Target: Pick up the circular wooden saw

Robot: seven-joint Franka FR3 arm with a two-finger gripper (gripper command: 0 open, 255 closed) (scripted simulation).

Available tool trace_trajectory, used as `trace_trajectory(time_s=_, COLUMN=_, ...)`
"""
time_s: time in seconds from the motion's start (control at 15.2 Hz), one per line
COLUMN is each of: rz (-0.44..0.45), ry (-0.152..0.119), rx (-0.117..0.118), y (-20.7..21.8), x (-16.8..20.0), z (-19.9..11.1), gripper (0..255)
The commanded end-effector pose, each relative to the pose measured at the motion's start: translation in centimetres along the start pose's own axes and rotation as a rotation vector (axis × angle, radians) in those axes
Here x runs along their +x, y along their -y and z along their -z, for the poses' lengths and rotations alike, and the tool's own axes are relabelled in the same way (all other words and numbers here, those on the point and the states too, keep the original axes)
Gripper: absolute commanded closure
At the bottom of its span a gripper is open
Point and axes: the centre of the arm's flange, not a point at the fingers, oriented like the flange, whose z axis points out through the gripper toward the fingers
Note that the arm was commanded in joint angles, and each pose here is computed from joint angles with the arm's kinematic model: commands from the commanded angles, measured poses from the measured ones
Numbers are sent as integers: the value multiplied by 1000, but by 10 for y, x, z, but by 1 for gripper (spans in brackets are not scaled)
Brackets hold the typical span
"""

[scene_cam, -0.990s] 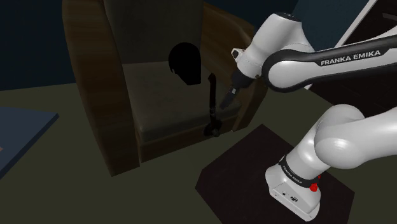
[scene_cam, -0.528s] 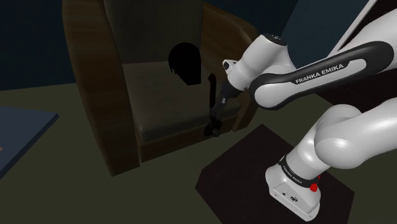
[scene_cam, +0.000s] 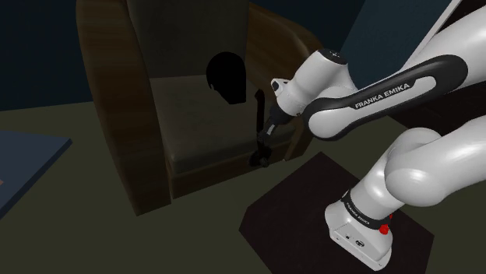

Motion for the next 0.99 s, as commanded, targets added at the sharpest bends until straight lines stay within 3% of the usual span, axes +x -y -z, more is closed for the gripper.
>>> trace_trajectory(time_s=0.0, rz=0, ry=0, rx=0, y=0, x=0, z=0, gripper=255)
trace_trajectory(time_s=0.33, rz=0, ry=0, rx=0, y=1, x=0, z=0, gripper=255)
trace_trajectory(time_s=0.92, rz=0, ry=0, rx=0, y=-5, x=14, z=45, gripper=255)
